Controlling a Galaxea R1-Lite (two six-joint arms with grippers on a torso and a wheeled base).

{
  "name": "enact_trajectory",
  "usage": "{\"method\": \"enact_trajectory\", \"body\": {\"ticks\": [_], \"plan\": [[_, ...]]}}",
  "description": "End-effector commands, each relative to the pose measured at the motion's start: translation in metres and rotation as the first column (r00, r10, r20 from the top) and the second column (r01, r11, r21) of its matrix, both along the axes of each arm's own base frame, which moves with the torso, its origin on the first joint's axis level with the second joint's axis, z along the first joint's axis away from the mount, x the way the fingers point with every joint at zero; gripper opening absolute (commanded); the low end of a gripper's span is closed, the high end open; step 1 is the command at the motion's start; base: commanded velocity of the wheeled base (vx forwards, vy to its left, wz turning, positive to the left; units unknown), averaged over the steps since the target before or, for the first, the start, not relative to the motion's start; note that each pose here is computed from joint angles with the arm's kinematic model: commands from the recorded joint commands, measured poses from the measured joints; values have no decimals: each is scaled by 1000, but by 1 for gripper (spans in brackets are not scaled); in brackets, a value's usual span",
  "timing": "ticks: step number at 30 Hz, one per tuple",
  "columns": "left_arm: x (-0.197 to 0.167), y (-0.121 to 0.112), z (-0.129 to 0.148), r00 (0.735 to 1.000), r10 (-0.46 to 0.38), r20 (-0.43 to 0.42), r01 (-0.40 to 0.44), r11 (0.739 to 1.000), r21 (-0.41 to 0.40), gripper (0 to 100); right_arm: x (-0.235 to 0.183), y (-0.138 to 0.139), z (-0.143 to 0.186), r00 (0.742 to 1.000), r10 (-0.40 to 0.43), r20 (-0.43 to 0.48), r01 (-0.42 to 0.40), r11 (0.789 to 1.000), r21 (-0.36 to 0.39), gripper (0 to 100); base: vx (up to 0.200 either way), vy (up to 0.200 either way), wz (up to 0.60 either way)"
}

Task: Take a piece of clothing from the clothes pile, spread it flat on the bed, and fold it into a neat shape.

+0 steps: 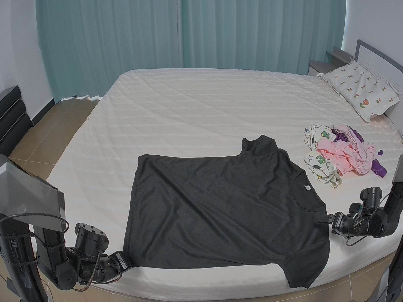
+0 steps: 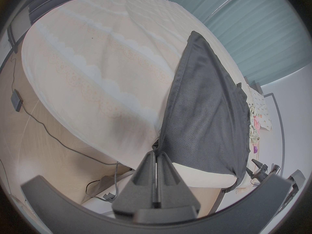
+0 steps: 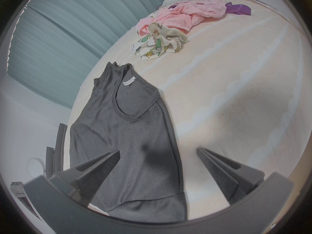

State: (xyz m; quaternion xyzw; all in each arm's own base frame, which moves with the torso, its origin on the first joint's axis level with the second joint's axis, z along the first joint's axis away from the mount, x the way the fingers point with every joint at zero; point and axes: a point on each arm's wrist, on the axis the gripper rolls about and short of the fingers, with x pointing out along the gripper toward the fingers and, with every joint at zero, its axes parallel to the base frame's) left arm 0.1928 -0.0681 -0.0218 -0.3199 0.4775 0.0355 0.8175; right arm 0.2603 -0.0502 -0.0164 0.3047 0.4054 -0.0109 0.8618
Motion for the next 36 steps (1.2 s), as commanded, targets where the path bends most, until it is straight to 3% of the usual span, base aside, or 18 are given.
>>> {"method": "enact_trajectory", "body": {"ticks": [1,3,4,11,18,27,28,36], "plan": [[0,0,0,1000,1,-2,-1,1000,0,0,4,7,-7,999,29,-18,-29,1000,5,100,0,0,0],[0,0,0,1000,1,-2,-1,1000,0,0,8,11,-9,999,43,-17,-42,999,4,100,0,0,0],[0,0,0,1000,1,-2,-1,1000,0,0,10,12,-9,999,47,-14,-47,999,3,0,0,0,0],[1,0,-1,1000,2,-1,-2,1000,-1,0,32,8,1,997,31,65,-32,999,6,0,0,0,0],[2,0,-1,1000,10,5,-10,1000,5,0,58,4,14,989,-33,145,24,998,60,0,0,0,0],[6,1,-1,999,32,12,-32,999,-5,0,74,9,12,984,-13,180,2,998,61,0,0,0,0],[6,1,-1,999,34,13,-34,999,-6,0,77,10,11,984,-15,177,3,998,66,100,0,0,0],[6,1,-1,999,32,13,-32,999,-5,0,62,-9,18,982,-113,152,98,990,103,100,0,0,0]]}}
